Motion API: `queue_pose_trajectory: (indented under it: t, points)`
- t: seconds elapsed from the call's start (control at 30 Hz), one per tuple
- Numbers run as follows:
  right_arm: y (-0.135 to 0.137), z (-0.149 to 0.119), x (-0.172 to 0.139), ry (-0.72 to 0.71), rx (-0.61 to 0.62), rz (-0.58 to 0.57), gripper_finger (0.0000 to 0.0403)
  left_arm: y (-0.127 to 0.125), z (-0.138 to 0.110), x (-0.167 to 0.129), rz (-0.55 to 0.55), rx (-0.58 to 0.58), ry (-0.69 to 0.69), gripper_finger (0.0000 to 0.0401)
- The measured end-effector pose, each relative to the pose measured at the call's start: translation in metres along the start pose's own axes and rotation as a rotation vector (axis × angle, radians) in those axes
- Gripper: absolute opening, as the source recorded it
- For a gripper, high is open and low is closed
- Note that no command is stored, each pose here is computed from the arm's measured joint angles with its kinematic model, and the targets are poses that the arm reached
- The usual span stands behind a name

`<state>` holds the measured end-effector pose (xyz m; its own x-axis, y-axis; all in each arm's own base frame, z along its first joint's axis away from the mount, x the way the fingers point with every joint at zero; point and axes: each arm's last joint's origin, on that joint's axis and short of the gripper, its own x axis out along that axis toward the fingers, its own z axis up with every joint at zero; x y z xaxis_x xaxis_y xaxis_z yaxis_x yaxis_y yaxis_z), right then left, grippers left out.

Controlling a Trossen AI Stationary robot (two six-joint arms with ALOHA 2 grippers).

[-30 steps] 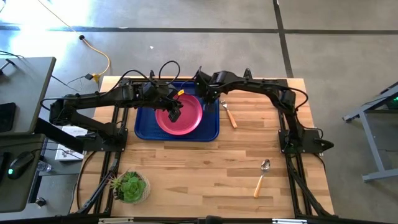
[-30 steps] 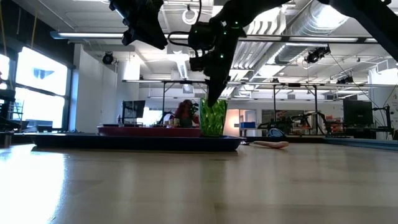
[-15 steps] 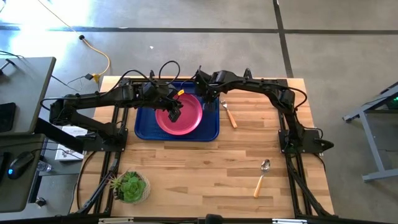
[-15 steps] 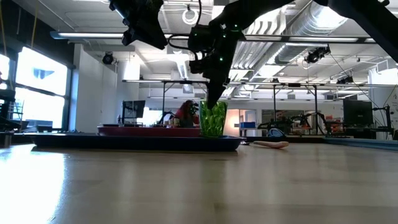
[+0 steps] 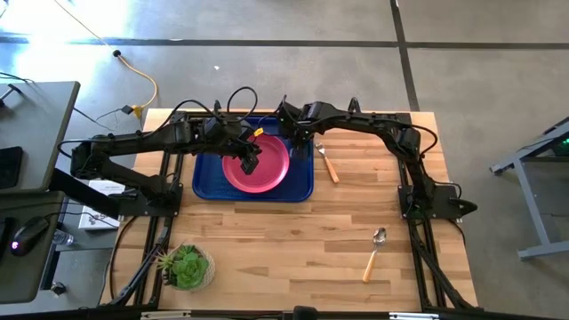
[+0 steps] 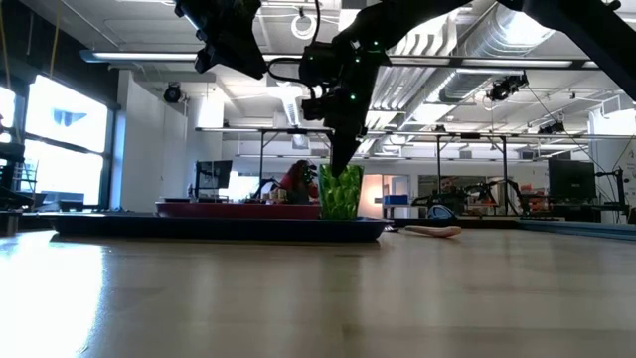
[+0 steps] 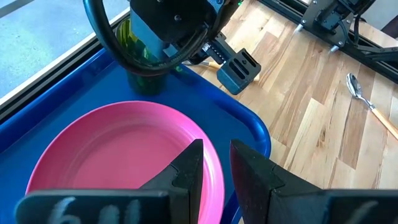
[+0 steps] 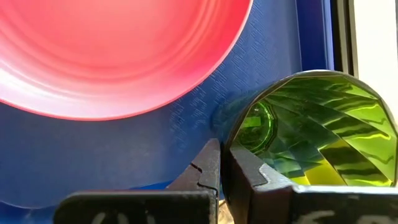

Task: Pick and place plate/cup/fork/spoon on tray
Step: Put the green glass to the right side of the pink plate on the blue serving tray, then move the orange fork to the center of the table

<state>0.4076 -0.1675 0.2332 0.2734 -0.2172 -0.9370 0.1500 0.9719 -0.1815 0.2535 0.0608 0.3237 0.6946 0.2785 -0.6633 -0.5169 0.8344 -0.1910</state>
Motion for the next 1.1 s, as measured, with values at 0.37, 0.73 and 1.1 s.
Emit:
queue_pose_trajectory:
  t: [0.37,0.73,1.1]
  points:
    - [0.0,0.0,0.0,-0.004,0.005,-0.002,0.006,0.0,0.0,0.0,0.0,0.002,0.0,0.0069]
    - [-0.005,0.01,-0.02,-0.042,0.01,-0.014,0.0073,0.0,0.0,0.0,0.0,0.001,0.0,0.0069]
    - [-0.007,0.012,-0.061,0.016,0.175,0.013,0.0074,0.0,0.0,0.0,0.0,0.001,0.001,0.0069]
